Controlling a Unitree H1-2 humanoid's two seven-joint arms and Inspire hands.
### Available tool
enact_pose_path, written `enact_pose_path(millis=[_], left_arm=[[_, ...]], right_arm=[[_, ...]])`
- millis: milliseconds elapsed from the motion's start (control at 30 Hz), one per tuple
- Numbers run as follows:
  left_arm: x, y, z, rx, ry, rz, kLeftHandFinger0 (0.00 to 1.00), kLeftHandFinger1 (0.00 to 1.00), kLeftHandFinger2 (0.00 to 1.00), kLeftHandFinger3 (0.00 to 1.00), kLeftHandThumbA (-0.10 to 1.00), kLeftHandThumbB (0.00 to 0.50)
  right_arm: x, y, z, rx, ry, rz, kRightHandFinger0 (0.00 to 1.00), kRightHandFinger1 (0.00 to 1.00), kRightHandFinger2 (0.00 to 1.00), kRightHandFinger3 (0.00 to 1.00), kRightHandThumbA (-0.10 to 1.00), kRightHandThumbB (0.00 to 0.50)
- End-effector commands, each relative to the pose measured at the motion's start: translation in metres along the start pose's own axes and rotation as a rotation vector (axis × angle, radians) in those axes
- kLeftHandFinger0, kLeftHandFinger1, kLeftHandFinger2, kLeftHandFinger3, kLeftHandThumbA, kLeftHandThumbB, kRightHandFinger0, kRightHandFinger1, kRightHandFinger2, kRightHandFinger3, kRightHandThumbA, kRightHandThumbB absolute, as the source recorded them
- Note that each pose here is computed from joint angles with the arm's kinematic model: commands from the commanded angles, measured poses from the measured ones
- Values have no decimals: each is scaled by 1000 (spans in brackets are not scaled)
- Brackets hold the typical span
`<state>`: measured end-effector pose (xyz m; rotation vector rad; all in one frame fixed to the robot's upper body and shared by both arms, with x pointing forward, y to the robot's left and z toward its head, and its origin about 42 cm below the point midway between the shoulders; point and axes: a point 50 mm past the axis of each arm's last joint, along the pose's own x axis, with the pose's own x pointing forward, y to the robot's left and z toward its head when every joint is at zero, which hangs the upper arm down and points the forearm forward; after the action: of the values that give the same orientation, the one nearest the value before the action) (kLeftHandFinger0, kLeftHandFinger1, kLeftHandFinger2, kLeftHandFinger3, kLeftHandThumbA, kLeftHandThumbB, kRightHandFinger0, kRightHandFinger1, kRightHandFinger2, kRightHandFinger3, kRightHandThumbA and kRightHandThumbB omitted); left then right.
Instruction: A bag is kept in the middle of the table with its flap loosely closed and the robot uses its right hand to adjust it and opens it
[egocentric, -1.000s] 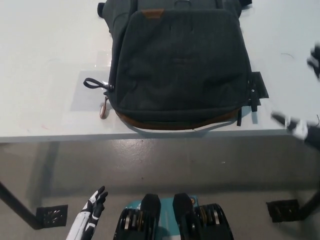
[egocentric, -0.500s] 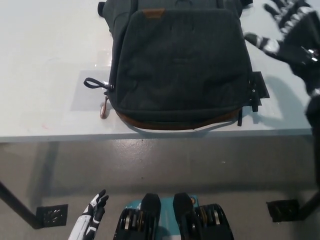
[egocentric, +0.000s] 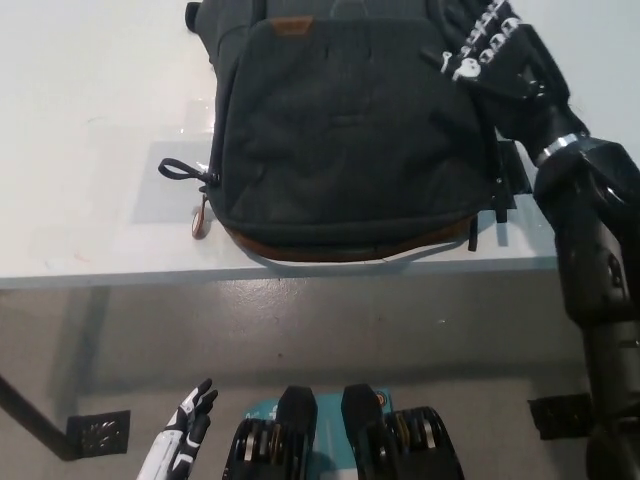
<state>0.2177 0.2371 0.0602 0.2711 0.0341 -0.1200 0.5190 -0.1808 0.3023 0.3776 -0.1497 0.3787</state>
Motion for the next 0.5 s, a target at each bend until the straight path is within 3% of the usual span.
enact_pose_path(millis=[0, 67, 267, 400, 467], left_arm=[[-1, 6, 10, 20, -58, 12, 1000, 1000, 1000, 1000, 1000, 93], [0, 8, 10, 21, -63, 8, 1000, 1000, 1000, 1000, 1000, 81], [3, 9, 11, 26, -70, 3, 1000, 1000, 1000, 1000, 1000, 120], [3, 9, 11, 22, -72, -2, 1000, 1000, 1000, 1000, 1000, 129], [4, 8, 11, 23, -74, -2, 1000, 1000, 1000, 1000, 1000, 131]], right_arm=[[21, 36, 0, 12, 3, 153, 1000, 1000, 1000, 1000, 1000, 333], [21, 36, -8, -15, 22, 151, 1000, 1000, 1000, 1000, 1000, 334], [18, 27, -23, -19, 62, 148, 1000, 1000, 1000, 1000, 1000, 346], [15, 25, -33, -15, 78, 152, 1000, 1000, 1000, 1000, 1000, 318], [14, 23, -36, -25, 95, 155, 1000, 1000, 1000, 1000, 1000, 338]])
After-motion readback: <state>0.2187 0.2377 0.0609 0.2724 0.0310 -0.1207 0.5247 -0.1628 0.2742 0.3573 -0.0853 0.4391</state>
